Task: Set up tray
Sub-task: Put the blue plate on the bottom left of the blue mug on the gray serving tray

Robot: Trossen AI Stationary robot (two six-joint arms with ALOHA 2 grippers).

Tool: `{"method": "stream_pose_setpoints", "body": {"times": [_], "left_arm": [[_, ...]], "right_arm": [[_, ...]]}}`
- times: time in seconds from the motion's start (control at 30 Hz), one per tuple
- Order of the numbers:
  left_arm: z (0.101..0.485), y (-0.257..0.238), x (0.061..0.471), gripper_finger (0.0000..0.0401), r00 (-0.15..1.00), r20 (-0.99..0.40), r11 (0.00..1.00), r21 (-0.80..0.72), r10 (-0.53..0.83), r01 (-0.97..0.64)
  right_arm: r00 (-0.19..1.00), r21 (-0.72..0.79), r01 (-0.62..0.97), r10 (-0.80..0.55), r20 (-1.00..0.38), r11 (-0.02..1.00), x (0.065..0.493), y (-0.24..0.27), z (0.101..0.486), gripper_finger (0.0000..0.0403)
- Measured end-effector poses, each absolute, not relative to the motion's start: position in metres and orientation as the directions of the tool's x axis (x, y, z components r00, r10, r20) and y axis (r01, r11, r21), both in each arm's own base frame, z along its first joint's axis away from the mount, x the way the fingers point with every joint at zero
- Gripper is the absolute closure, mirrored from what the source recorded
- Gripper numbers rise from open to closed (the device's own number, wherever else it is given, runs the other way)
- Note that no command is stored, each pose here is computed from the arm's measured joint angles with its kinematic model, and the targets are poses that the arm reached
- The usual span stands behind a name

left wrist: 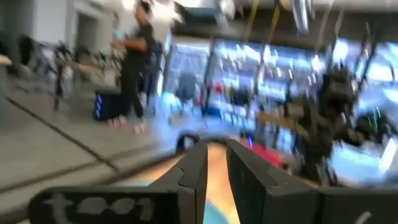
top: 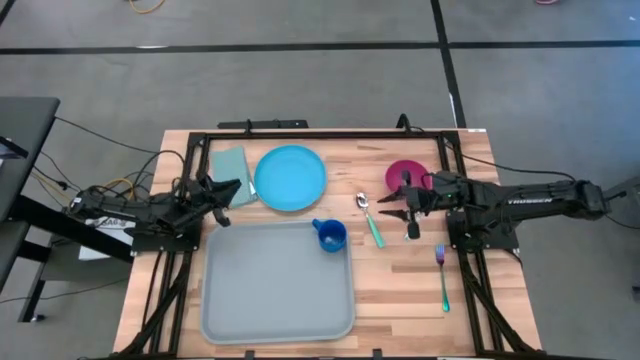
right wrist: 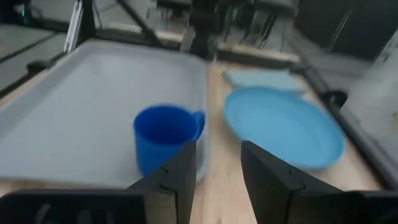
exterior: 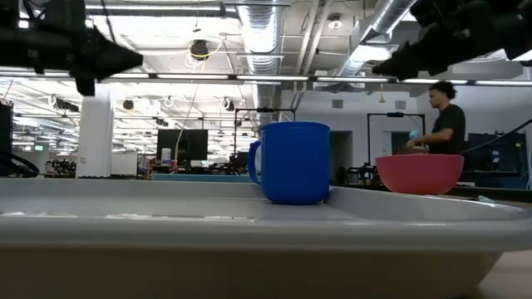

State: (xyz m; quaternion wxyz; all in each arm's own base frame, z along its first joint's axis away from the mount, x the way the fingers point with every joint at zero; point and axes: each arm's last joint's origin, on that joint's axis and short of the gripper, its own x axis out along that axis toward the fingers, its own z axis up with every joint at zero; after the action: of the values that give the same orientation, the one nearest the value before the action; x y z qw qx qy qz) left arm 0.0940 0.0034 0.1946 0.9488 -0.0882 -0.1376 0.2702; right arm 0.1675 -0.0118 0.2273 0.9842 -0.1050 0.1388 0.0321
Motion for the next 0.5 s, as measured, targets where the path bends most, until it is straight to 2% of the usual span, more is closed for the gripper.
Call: {"method": "stream_pose_setpoints", "body": {"times": [0.1, 0.17, 0.33, 0.5], "left_arm": [[0.209, 0.005, 0.089, 0.0353, 0.769, 0.316, 0.83, -0.259, 0.556, -0.495], [0.217, 0.006, 0.087, 0.0353, 0.763, 0.336, 0.834, -0.238, 0.552, -0.498], [0.239, 0.005, 0.088, 0.035, 0.779, 0.309, 0.837, -0.158, 0.546, -0.524], [0.269, 0.004, 0.1, 0.0326, 0.782, 0.287, 0.823, -0.038, 0.553, -0.567]], "right_arm": [[0.973, -0.21, -0.069, 0.019, -0.229, 0.975, 0.169, -0.014, 0.232, 0.0285], [0.978, -0.237, -0.058, 0.008, -0.208, 0.97, 0.169, -0.016, 0.234, 0.0285], [0.983, -0.266, -0.03, -0.021, -0.185, 0.964, 0.169, -0.021, 0.237, 0.0285], [0.982, -0.268, -0.001, -0.05, -0.182, 0.963, 0.168, -0.026, 0.237, 0.0285]]}}
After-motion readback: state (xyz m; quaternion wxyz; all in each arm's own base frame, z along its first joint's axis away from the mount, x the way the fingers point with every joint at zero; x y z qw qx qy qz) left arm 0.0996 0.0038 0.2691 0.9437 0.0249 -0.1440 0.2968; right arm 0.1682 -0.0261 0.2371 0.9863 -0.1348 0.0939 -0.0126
